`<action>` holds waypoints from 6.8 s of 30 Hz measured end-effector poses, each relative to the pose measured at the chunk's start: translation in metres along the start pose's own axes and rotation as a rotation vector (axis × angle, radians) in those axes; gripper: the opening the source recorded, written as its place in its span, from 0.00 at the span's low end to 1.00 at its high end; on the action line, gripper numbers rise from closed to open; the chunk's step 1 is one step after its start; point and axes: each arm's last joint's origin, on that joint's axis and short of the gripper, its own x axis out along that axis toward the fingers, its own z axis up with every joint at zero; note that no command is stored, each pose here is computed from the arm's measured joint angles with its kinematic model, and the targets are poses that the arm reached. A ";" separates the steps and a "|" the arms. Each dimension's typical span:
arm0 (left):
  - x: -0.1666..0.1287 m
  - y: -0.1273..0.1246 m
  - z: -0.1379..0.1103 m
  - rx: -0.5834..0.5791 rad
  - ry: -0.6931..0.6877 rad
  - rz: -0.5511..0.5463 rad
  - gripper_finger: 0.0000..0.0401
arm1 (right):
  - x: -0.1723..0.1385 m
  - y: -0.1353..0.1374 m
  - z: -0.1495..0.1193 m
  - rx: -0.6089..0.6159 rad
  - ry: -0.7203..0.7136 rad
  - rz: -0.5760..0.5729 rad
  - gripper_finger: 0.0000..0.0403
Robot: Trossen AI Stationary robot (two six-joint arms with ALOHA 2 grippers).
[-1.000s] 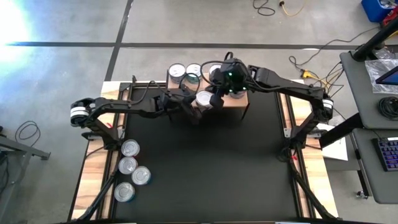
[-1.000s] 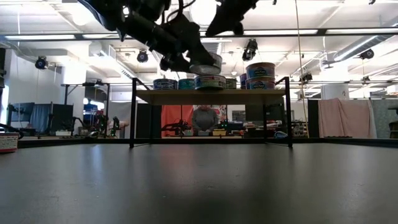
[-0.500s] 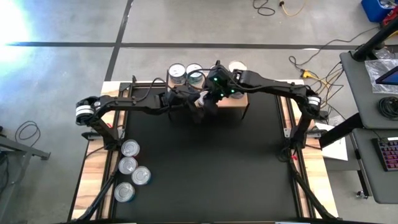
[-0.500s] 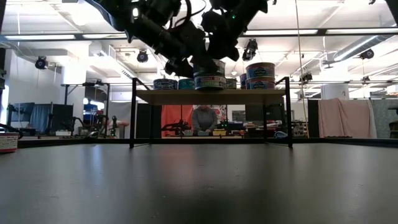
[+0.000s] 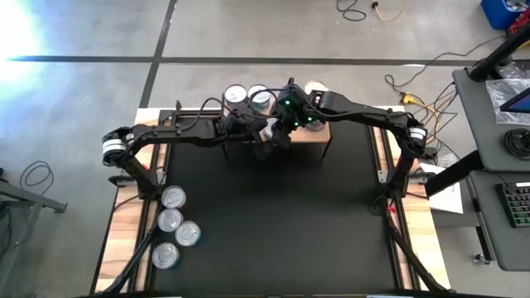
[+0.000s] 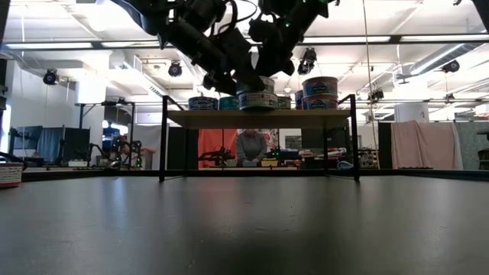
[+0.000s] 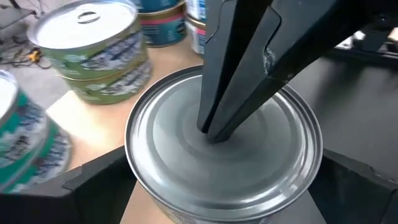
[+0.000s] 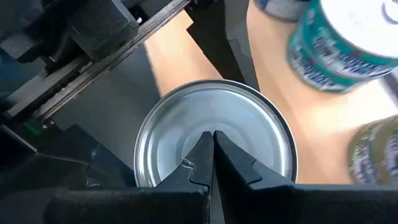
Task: Stack canned seafood by type on shelf
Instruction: Stack the green tuna can on top of the green tuna can, then put the top yellow-blue tuna can on the shelf
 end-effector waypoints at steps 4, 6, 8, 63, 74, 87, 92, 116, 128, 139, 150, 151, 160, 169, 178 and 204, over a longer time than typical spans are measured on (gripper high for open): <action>0.002 0.008 -0.001 -0.032 0.013 0.026 1.00 | -0.002 -0.002 0.003 -0.005 -0.031 -0.018 0.02; 0.003 0.009 -0.002 -0.037 0.018 0.023 1.00 | -0.002 -0.002 0.003 -0.006 -0.031 -0.021 0.02; 0.003 0.009 -0.002 -0.037 0.018 0.022 1.00 | -0.002 -0.002 0.003 -0.011 -0.030 -0.020 0.02; -0.023 0.010 0.018 0.017 0.204 0.024 1.00 | 0.022 -0.027 -0.016 -0.220 0.159 -0.049 0.02; -0.063 0.012 0.040 -0.026 0.082 0.025 1.00 | 0.008 -0.037 -0.015 -0.222 0.138 -0.088 0.02; -0.139 0.018 0.067 -0.035 -0.144 0.057 1.00 | -0.025 -0.040 -0.011 -0.136 0.059 -0.118 0.02; -0.149 0.020 0.069 -0.042 -0.166 0.087 1.00 | -0.058 -0.037 -0.015 -0.085 0.023 -0.134 0.02; -0.149 0.014 0.063 -0.077 -0.123 0.064 1.00 | -0.093 -0.068 -0.050 0.068 0.180 -0.225 0.02; -0.158 -0.023 0.048 -0.008 0.009 -0.114 1.00 | -0.094 -0.048 -0.049 0.047 0.170 -0.146 0.02; -0.156 -0.028 0.039 -0.057 0.056 -0.058 1.00 | -0.094 -0.048 -0.049 -0.019 0.176 -0.154 0.02; -0.108 -0.041 0.006 -0.169 -0.063 -0.007 1.00 | -0.131 -0.028 -0.046 -0.154 0.045 -0.321 0.02; -0.105 -0.042 0.006 -0.166 -0.054 -0.001 1.00 | -0.140 -0.023 -0.045 -0.169 0.013 -0.343 0.02; -0.083 -0.046 0.025 -0.155 -0.018 -0.037 1.00 | -0.199 0.016 -0.050 -0.140 -0.287 -0.317 0.02; -0.103 -0.086 0.049 -0.060 0.329 -0.128 1.00 | -0.207 0.065 -0.053 -0.314 -0.364 -0.170 0.02; -0.140 -0.144 0.008 -0.290 0.817 -0.129 1.00 | -0.193 0.093 -0.045 -0.513 -0.404 -0.086 0.02; -0.162 -0.157 -0.130 -0.215 1.469 0.273 0.97 | -0.174 0.150 -0.080 -0.460 -0.366 0.125 0.02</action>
